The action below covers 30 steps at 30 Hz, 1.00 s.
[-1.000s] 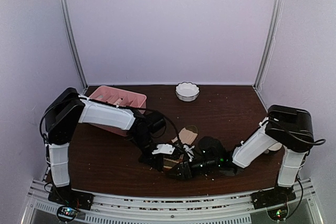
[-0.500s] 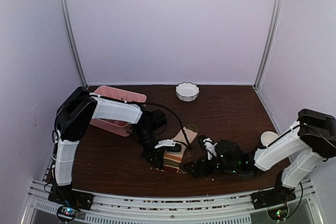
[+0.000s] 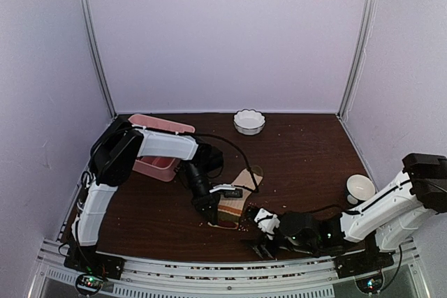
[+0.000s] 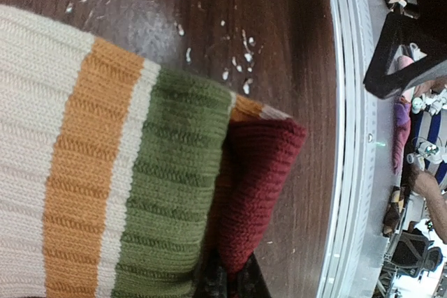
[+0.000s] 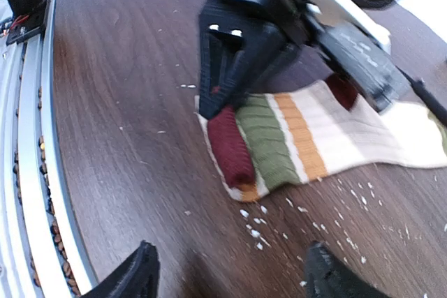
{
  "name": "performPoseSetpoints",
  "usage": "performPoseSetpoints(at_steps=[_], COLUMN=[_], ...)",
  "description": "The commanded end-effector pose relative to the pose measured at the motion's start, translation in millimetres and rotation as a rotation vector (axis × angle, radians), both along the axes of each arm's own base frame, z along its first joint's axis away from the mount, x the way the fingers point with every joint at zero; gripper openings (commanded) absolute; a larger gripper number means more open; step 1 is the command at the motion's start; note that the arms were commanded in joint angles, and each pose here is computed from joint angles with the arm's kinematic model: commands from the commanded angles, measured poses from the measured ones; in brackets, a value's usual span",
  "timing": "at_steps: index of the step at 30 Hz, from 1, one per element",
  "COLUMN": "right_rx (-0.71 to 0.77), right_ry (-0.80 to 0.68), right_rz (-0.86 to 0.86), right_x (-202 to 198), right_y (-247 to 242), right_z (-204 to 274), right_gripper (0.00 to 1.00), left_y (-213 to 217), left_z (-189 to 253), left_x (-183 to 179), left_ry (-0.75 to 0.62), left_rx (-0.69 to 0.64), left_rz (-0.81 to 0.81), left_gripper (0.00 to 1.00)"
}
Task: Roll the socks
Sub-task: Roll the sock at the center of the board.
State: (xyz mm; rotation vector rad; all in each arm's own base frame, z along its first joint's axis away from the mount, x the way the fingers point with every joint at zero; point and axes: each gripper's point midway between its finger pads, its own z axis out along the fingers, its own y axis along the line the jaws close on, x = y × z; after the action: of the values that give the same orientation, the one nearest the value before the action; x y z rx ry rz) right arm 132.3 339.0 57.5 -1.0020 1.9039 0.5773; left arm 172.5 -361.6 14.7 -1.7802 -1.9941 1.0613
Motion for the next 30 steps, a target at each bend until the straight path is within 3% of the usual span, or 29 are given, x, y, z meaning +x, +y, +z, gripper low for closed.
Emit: performPoseSetpoints(at_steps=[1, 8, 17, 22, 25, 30], right_rx=[-0.196, -0.245, -0.25, -0.237, -0.219, -0.143], right_ry=[-0.209, -0.227, -0.163, -0.101, -0.058, 0.109], right_rz=[0.104, 0.178, 0.171, 0.191, 0.182, 0.15], right_x=[4, 21, 40, 35, 33, 35], right_y=[19, 63, 67, 69, 69, 63], right_z=[-6, -13, -28, -39, -43, -47], right_gripper=[0.64, 0.36, 0.28, 0.15, 0.01, 0.0], left_y=[13, 14, 15, 15, 15, 15], left_z=[-21, -23, -23, -23, -21, -8], left_x=[4, 4, 4, 4, 4, 10], left_ry=[0.01, 0.029, 0.029, 0.029, 0.022, -0.122], left_rx=[0.118, 0.137, 0.137, 0.133, 0.121, 0.015], left_rz=[0.023, 0.012, 0.009, 0.006, -0.002, -0.027], left_gripper=[0.02, 0.05, 0.07, 0.09, 0.15, 0.29])
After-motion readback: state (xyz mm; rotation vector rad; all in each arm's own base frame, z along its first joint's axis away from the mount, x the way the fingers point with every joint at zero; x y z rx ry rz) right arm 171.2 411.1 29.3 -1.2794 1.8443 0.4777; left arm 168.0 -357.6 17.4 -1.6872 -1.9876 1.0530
